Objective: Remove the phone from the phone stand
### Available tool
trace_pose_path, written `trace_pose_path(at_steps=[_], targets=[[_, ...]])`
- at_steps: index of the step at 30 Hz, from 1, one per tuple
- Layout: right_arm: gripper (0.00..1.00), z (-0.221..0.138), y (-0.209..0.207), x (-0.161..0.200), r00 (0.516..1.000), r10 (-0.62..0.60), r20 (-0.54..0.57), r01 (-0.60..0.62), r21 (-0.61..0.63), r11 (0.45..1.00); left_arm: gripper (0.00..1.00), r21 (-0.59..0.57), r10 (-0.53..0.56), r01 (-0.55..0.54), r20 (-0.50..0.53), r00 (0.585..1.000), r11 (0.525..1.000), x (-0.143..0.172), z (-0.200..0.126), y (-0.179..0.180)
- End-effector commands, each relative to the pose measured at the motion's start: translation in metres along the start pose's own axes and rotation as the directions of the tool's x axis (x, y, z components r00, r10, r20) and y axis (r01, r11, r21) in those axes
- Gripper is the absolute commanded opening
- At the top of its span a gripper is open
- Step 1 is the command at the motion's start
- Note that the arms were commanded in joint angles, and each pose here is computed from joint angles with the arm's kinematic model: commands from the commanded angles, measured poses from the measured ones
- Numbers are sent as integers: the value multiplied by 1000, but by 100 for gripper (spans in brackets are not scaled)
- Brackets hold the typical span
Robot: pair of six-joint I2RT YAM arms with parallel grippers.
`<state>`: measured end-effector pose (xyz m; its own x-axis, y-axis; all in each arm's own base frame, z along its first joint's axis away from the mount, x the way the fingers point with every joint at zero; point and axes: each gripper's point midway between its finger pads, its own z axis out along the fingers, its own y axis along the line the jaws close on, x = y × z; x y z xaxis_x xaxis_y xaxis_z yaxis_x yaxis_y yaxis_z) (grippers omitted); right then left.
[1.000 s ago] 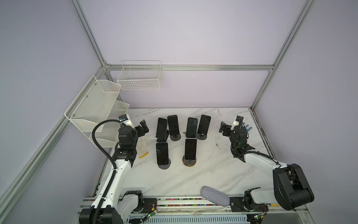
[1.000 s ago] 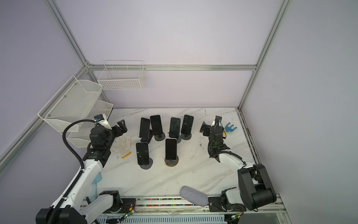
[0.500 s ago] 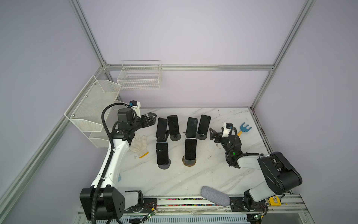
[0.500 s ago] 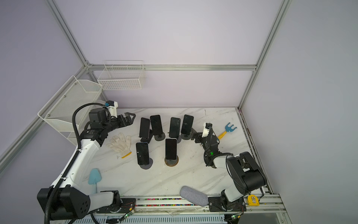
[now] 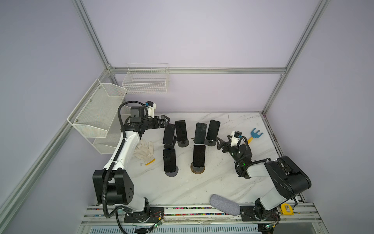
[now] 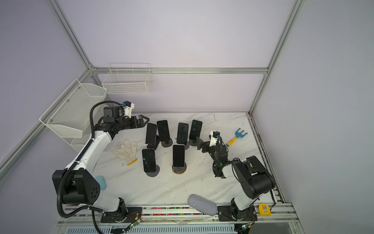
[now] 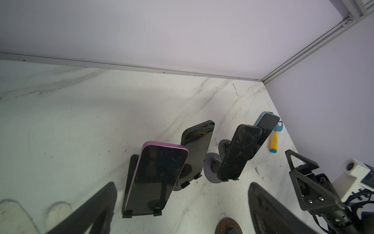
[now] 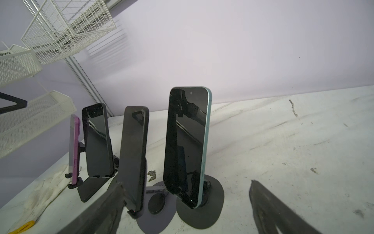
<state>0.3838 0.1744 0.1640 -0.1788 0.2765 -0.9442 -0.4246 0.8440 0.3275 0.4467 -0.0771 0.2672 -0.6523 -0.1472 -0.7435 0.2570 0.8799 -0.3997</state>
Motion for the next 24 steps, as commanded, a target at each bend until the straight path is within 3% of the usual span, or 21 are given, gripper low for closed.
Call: trace_pose_path(at_steps=[1, 6, 13, 18, 24], targets=[[97, 3, 10, -8, 1000, -3, 25, 3, -39, 999, 100, -27, 146, -145, 43, 988, 989, -33, -9, -20], [97, 4, 12, -6, 1000, -4, 25, 5, -51, 999, 100, -102, 226, -223, 18, 974, 969, -38, 2, -16], [97, 0, 2, -12, 997, -57, 55, 56, 15, 998, 100, -39, 263, -265, -45, 964, 964, -25, 16, -22], [97, -1, -7, -9, 997, -60, 53, 56, 63, 996, 100, -57, 279, -285, -100, 955, 957, -17, 32, -19], [97, -5, -19, 1, 998, -29, 61, 22, 110, 994, 100, -163, 337, -366, -183, 924, 916, 2, 50, -8]])
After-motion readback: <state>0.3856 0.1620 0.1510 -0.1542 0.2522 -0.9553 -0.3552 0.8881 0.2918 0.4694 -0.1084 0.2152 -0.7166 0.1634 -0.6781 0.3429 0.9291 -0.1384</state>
